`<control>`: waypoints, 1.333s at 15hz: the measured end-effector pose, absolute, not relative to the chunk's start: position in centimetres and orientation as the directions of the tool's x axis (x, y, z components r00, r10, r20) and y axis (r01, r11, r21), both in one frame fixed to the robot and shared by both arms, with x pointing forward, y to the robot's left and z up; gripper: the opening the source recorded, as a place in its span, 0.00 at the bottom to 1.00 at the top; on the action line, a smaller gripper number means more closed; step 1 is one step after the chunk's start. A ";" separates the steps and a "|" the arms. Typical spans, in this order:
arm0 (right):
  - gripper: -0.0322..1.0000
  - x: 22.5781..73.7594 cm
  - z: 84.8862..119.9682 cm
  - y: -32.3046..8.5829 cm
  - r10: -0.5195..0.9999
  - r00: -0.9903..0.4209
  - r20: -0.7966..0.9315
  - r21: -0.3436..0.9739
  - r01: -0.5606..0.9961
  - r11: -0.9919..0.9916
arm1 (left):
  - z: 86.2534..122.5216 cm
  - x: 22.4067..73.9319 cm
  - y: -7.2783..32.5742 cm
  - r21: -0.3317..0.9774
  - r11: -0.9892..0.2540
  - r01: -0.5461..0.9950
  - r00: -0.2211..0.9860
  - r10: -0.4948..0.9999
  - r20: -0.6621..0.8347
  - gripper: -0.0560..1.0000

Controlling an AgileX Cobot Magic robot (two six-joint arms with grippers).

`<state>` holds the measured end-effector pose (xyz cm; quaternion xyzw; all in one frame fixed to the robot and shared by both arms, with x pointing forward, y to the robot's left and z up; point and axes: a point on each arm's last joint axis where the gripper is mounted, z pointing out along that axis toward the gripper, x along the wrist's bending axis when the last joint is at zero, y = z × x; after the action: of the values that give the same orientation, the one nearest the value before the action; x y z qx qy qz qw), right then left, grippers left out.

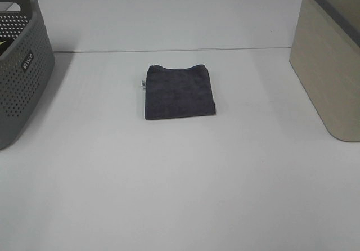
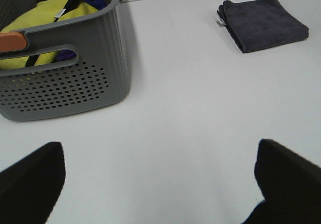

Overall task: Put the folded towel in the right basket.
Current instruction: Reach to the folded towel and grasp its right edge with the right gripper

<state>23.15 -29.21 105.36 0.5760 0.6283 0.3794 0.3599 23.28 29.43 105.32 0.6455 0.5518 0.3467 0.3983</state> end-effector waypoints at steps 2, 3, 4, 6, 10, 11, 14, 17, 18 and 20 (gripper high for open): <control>0.54 23.1 105.4 -29.2 0.997 -0.077 -0.015 0.891 0.451 0.049 | 105.3 23.3 29.4 0.897 -0.074 0.436 0.151 0.989 0.008 0.98; 0.54 23.1 105.4 -29.2 0.997 -0.077 -0.015 0.891 0.451 0.049 | 105.3 23.3 29.4 0.897 -0.074 0.436 0.151 0.989 0.008 0.98; 0.54 23.1 105.4 -29.2 0.997 -0.077 -0.015 0.891 0.451 0.049 | 105.3 23.3 29.4 0.897 -0.074 0.436 0.151 0.989 0.008 0.98; 0.54 23.1 105.4 -29.2 0.997 -0.077 -0.015 0.891 0.451 0.049 | 105.3 23.3 29.4 0.897 -0.074 0.436 0.151 0.989 0.008 0.98; 0.54 23.1 105.4 -29.2 0.997 -0.077 -0.015 0.891 0.451 0.049 | 105.3 23.3 29.4 0.897 -0.074 0.436 0.151 0.989 0.008 0.98; 0.54 23.1 105.4 -29.2 0.997 -0.077 -0.015 0.891 0.451 0.049 | 105.3 23.3 29.4 0.897 -0.074 0.436 0.151 0.989 0.008 0.98; 0.54 23.1 105.4 -29.2 0.997 -0.077 -0.015 0.891 0.451 0.049 | 105.3 23.3 29.4 0.897 -0.074 0.436 0.151 0.989 0.008 0.98; 0.54 23.1 105.4 -29.2 0.997 -0.077 -0.015 0.891 0.451 0.049 | 105.3 23.3 29.4 0.897 -0.074 0.436 0.151 0.989 0.008 0.98; 0.54 23.1 105.4 -29.2 0.997 -0.077 -0.015 0.891 0.451 0.049 | 105.3 23.3 29.4 0.897 -0.074 0.436 0.151 0.989 0.008 0.98; 0.54 23.1 105.4 -29.2 0.997 -0.077 -0.015 0.891 0.451 0.049 | 105.3 23.3 29.4 0.897 -0.074 0.436 0.151 0.989 0.008 0.98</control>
<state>23.15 -29.21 105.36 0.5760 0.6283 0.3794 0.3599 23.28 29.43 105.32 0.6455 0.5518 0.3467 0.3983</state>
